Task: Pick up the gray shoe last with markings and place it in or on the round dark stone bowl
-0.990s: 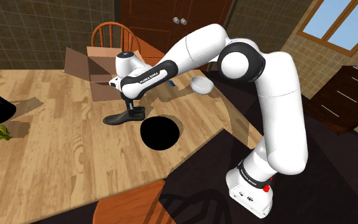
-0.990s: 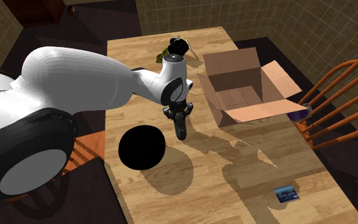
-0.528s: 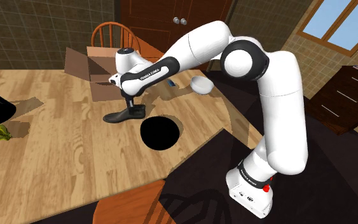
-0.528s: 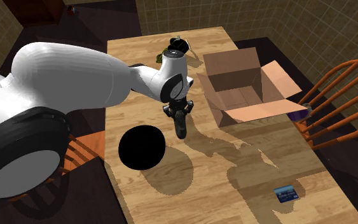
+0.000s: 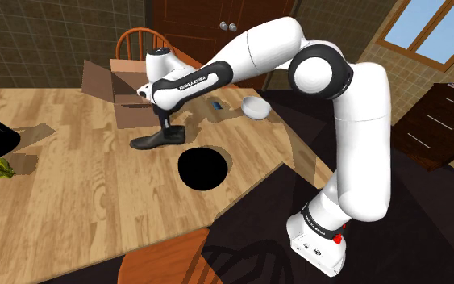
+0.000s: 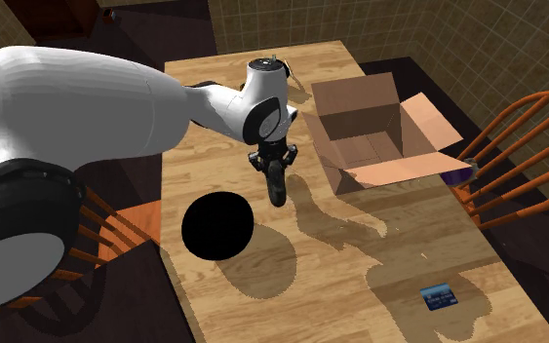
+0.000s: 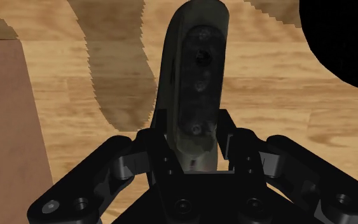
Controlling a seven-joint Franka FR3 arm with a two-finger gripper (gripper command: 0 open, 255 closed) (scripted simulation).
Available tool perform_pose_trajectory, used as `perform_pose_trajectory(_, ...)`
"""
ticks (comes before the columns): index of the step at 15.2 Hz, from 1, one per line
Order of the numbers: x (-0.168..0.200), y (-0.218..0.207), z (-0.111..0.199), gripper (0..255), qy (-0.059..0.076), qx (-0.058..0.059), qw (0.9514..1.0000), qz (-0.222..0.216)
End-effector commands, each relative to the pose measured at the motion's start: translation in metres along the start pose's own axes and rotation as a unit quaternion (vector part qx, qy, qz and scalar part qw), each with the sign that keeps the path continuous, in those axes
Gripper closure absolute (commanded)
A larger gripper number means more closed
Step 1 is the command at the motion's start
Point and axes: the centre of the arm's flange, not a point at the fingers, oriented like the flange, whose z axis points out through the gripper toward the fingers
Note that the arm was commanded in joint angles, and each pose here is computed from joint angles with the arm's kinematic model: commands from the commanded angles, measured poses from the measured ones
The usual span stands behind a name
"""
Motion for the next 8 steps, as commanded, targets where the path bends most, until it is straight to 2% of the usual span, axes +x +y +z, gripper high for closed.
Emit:
perform_pose_trajectory(1, -0.001, 0.001, -0.012, 255, 0.000, 0.000, 1.0000, 0.000)
perform_pose_trajectory(8, -0.004, 0.002, -0.048, 255, 0.000, 0.000, 1.0000, 0.000)
